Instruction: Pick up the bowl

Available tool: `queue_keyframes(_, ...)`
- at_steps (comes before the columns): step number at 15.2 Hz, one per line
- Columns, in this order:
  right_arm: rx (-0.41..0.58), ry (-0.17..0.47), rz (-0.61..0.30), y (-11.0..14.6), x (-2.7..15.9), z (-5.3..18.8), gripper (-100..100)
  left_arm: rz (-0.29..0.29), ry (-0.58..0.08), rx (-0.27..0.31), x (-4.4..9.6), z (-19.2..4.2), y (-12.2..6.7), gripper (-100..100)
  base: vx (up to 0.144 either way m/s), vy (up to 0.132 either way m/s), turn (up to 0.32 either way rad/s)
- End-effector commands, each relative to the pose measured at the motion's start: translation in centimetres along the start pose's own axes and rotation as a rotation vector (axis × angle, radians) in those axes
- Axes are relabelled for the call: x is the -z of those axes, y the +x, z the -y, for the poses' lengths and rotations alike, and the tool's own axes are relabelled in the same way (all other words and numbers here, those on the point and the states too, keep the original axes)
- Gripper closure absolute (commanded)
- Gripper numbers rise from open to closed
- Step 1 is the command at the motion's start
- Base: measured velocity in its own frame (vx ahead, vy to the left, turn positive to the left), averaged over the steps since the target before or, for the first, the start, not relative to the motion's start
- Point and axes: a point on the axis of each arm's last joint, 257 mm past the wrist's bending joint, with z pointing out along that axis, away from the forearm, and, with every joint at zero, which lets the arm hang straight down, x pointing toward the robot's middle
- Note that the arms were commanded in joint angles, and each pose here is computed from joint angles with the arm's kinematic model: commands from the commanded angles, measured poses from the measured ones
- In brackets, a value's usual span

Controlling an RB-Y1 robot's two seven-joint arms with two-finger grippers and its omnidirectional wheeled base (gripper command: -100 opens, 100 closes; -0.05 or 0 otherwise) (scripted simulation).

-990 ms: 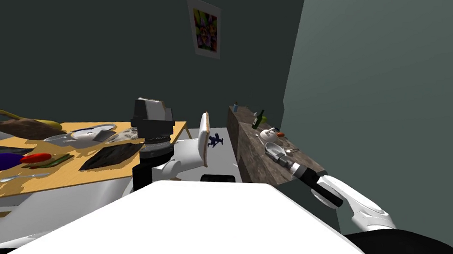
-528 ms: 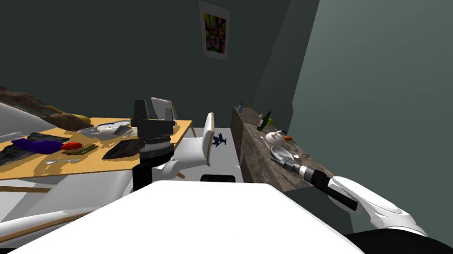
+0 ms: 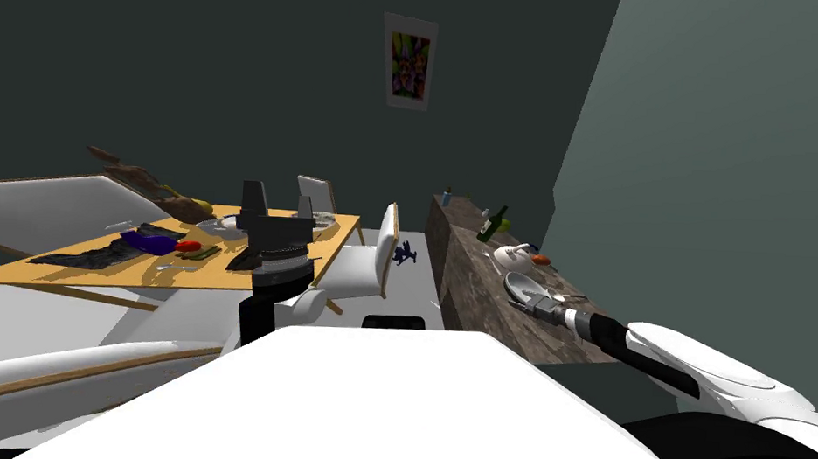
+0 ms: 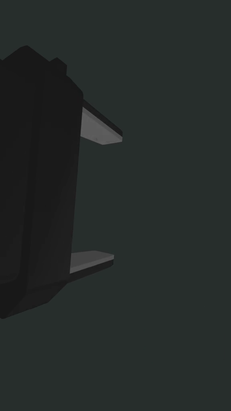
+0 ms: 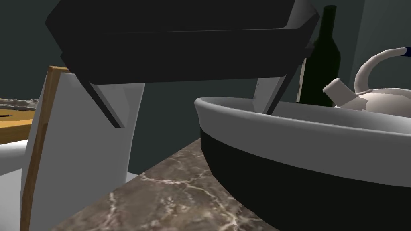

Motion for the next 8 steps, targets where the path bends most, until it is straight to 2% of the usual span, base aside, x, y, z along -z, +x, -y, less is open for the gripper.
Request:
queue_keyframes(1,0.036,0.015,-0.088,2.4,1.5,1.2,-100,0.000,0.000,0.000,0.0,0.0,0.0,0,-0.010,0.059,0.195)
queue_keyframes(2,0.056,0.025,-0.145,4.0,2.5,2.2,-100,0.000,0.000,0.000,0.0,0.0,0.0,0,-0.009,0.075,0.272)
queue_keyframes(4,0.060,0.024,-0.148,4.0,2.5,2.2,-100,0.000,0.000,0.000,0.0,0.0,0.0,0,-0.003,0.055,0.103)
queue_keyframes(6,0.100,0.038,-0.259,7.0,4.6,3.8,-100,0.000,0.000,0.000,0.0,0.0,0.0,0,-0.005,0.055,0.179)
queue_keyframes(7,0.100,0.038,-0.259,7.0,4.6,3.8,-100,0.000,0.000,0.000,0.0,0.0,0.0,0,-0.008,0.063,0.187)
queue_keyframes(8,0.116,0.042,-0.309,8.3,5.7,4.5,-100,0.000,0.000,0.000,0.0,0.0,0.0,0,-0.004,0.067,0.167)
